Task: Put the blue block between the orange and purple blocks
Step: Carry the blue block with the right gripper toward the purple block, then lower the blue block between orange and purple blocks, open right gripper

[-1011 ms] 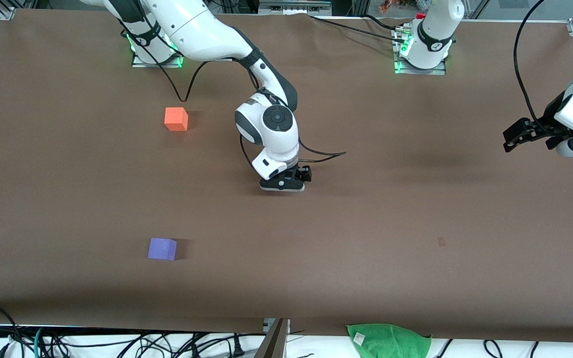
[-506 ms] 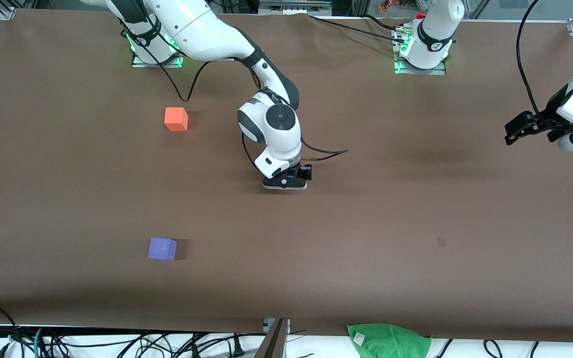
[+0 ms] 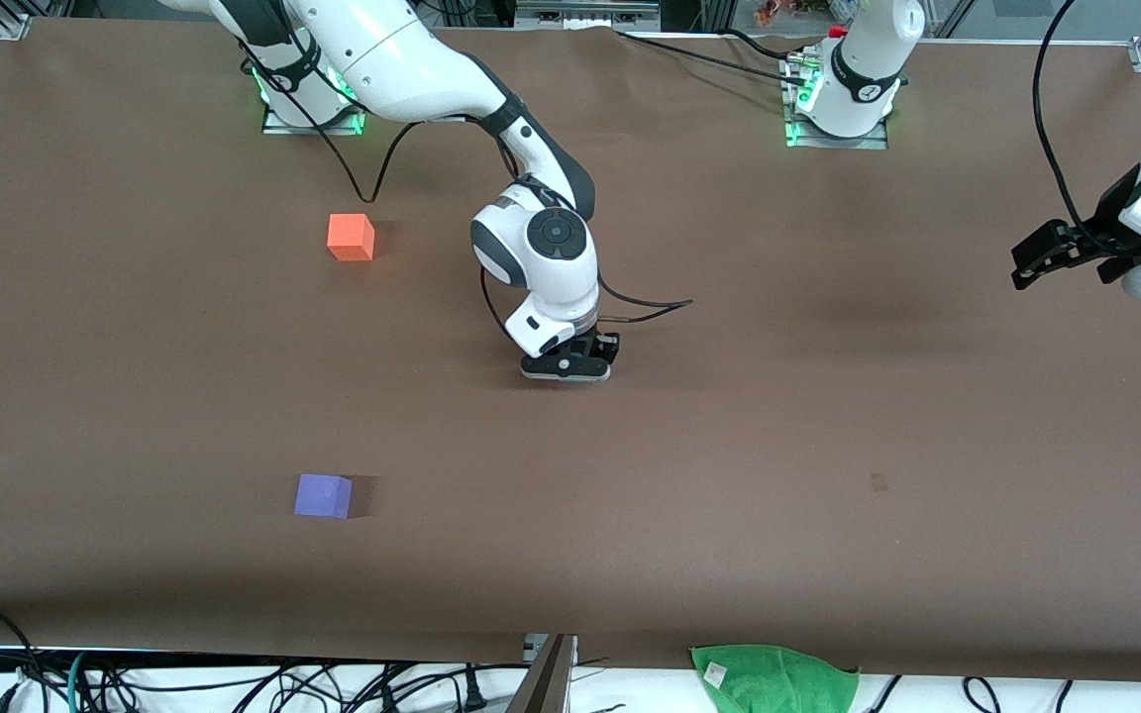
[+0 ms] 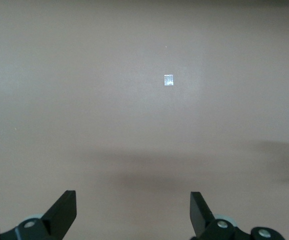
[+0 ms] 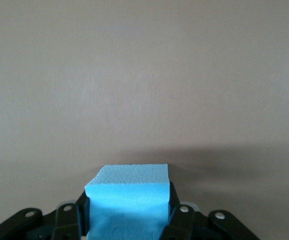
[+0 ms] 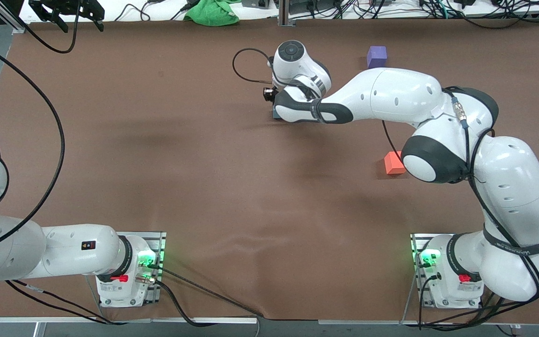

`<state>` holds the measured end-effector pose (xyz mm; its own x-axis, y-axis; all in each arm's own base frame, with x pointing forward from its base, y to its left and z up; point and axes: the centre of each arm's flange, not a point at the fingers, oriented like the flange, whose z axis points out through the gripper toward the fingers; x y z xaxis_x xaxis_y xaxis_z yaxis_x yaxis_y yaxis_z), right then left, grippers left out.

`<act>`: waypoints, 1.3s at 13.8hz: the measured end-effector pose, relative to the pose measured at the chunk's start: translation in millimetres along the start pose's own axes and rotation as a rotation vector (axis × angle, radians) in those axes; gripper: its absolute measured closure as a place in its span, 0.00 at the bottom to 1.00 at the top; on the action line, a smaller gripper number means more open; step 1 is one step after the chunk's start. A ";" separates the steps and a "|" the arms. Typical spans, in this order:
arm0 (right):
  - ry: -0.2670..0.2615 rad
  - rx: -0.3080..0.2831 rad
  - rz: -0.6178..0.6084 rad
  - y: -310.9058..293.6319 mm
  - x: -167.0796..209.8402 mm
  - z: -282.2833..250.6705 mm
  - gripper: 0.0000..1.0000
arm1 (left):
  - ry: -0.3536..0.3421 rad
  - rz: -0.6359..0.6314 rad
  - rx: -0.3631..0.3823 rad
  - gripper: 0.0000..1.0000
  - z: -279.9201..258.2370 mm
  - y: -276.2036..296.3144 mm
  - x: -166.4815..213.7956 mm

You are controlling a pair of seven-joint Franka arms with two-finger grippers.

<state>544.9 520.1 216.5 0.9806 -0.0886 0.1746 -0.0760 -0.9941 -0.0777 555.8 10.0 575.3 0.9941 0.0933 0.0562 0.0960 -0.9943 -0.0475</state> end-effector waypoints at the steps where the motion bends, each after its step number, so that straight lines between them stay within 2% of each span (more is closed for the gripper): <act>1: 0.001 -0.007 0.006 6.9 11.4 -9.0 0.44 | 0.001 0.001 0.000 0.00 -0.5 0.4 0.5; 4: -0.040 -0.065 -0.029 47.1 55.9 -52.0 0.44 | -0.001 0.010 -0.001 0.00 1.5 5.5 2.9; 6: -0.113 -0.088 -0.062 88.2 86.4 -83.1 0.44 | -0.008 0.012 -0.002 0.00 6.0 6.8 5.4; 8: -0.155 -0.097 -0.061 128.9 108.6 -104.7 0.44 | -0.010 0.012 -0.002 0.00 7.1 6.8 7.1; 14: -0.237 -0.116 -0.070 242.2 125.6 -111.1 0.44 | -0.025 0.012 -0.001 0.00 8.4 6.6 6.4; 18: -0.267 -0.125 -0.036 292.8 120.9 -111.6 0.44 | -0.024 0.006 -0.001 0.00 7.7 5.5 6.6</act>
<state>621.1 211.3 324.4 0.9946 -0.0500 -0.0911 -0.0457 -0.9978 0.0481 563.3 5.5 567.7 0.9956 0.0882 0.0316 0.0896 -0.9949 -0.0471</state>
